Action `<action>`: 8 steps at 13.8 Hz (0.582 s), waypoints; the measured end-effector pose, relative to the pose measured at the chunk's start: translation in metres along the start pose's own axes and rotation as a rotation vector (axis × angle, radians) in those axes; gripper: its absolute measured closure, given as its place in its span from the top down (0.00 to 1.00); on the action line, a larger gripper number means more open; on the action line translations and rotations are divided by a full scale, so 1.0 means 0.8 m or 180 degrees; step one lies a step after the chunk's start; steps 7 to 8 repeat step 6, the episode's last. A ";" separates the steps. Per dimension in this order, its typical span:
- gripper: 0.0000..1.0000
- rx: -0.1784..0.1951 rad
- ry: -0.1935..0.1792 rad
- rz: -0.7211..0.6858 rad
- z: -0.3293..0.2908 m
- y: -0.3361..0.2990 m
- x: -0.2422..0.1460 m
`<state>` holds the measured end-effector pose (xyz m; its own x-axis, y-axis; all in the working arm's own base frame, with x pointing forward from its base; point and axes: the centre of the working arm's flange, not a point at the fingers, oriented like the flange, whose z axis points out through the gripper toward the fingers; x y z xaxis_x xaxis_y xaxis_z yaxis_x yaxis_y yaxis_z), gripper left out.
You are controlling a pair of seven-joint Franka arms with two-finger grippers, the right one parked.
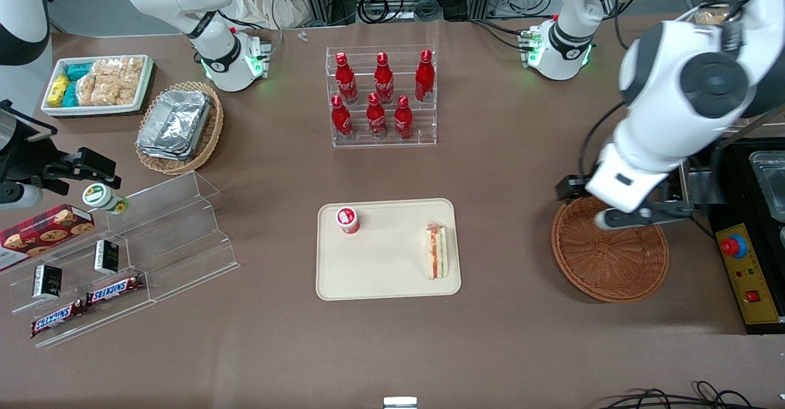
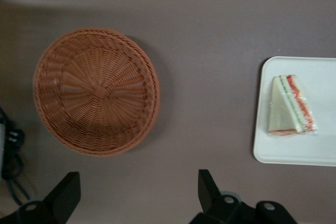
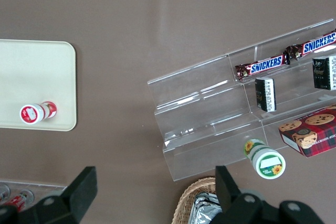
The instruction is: Place sandwich from basket to tray
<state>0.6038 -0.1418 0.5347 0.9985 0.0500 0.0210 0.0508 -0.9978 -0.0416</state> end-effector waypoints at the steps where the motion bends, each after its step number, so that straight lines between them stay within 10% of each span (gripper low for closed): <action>1: 1.00 -0.0002 0.0012 0.0055 -0.003 -0.031 0.007; 8: 1.00 -0.0173 0.0040 0.0190 -0.025 -0.206 0.027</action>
